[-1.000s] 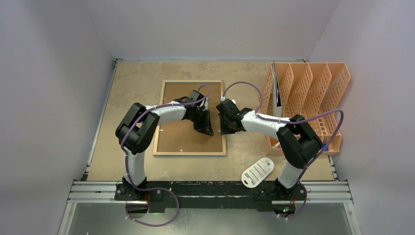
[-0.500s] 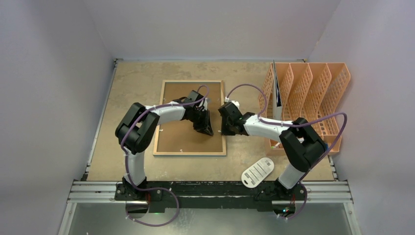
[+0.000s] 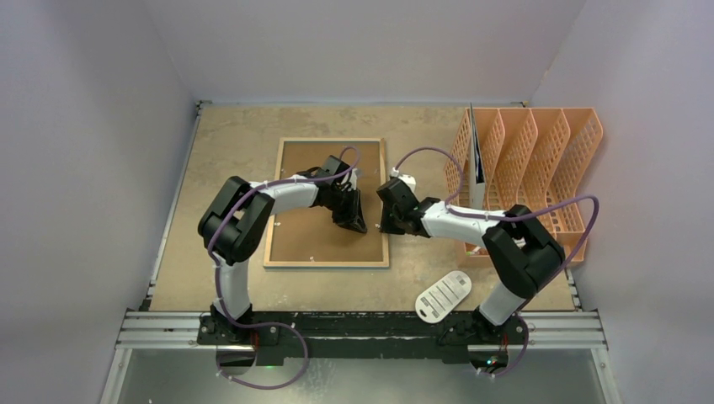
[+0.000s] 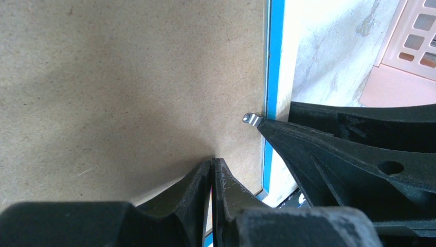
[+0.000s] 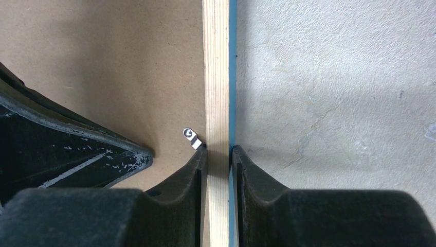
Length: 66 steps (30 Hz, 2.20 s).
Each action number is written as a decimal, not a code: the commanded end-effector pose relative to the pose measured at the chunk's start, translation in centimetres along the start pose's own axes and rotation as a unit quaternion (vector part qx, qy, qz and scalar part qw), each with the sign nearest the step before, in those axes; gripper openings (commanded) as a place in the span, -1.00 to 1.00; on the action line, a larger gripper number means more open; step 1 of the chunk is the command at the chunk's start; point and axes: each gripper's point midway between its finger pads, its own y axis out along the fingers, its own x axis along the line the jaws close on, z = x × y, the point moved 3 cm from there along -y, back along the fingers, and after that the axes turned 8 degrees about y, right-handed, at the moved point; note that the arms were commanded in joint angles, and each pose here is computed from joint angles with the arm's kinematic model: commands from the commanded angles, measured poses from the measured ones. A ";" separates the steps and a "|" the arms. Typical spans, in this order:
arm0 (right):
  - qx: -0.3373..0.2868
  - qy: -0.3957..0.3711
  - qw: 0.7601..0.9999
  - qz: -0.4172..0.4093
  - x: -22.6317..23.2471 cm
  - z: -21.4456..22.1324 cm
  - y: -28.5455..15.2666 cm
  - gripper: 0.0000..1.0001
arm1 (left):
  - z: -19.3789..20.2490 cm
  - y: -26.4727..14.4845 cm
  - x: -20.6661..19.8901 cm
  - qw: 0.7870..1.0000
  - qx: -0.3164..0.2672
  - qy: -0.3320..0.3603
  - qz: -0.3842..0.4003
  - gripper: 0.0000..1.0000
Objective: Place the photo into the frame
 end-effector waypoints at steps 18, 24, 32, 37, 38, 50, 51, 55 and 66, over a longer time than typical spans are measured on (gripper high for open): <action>-0.005 -0.025 0.989 0.147 -5.4 1.5 4.8 -0.77 | 8.7 4.2 10.4 0.972 0.124 0.009 -0.201 -0.78; -0.020 -0.041 0.981 0.187 -6.4 2.1 5.5 -1.00 | 8.8 4.3 10.5 0.971 0.126 0.009 -0.202 -0.79; -0.089 -0.044 0.973 0.209 -5.8 1.8 4.9 -1.00 | 8.8 4.4 10.7 0.970 0.126 0.008 -0.205 -0.79; -0.123 -0.029 0.981 0.144 -2.7 0.4 3.2 -1.00 | 8.8 4.3 10.8 0.970 0.124 0.009 -0.210 -0.81; -0.120 -0.015 0.985 0.124 -2.1 -0.2 2.6 -1.00 | 8.7 4.2 10.8 0.970 0.122 0.009 -0.211 -0.81; -0.072 -0.010 0.996 -0.044 1.8 -2.0 -0.6 -0.15 | 8.2 4.3 10.1 0.974 0.110 0.010 -0.196 -0.78; -0.070 -0.009 0.996 -0.045 1.8 -2.0 -0.5 -0.15 | 8.2 4.3 10.1 0.974 0.110 0.010 -0.195 -0.78; -0.048 -0.014 0.998 -0.049 1.9 -1.4 0.1 -0.17 | 8.3 4.3 10.2 0.974 0.111 0.009 -0.196 -0.78; -0.003 -0.020 1.000 -0.015 -0.1 -0.2 0.0 -0.19 | 8.3 4.3 10.2 0.974 0.111 0.009 -0.199 -0.78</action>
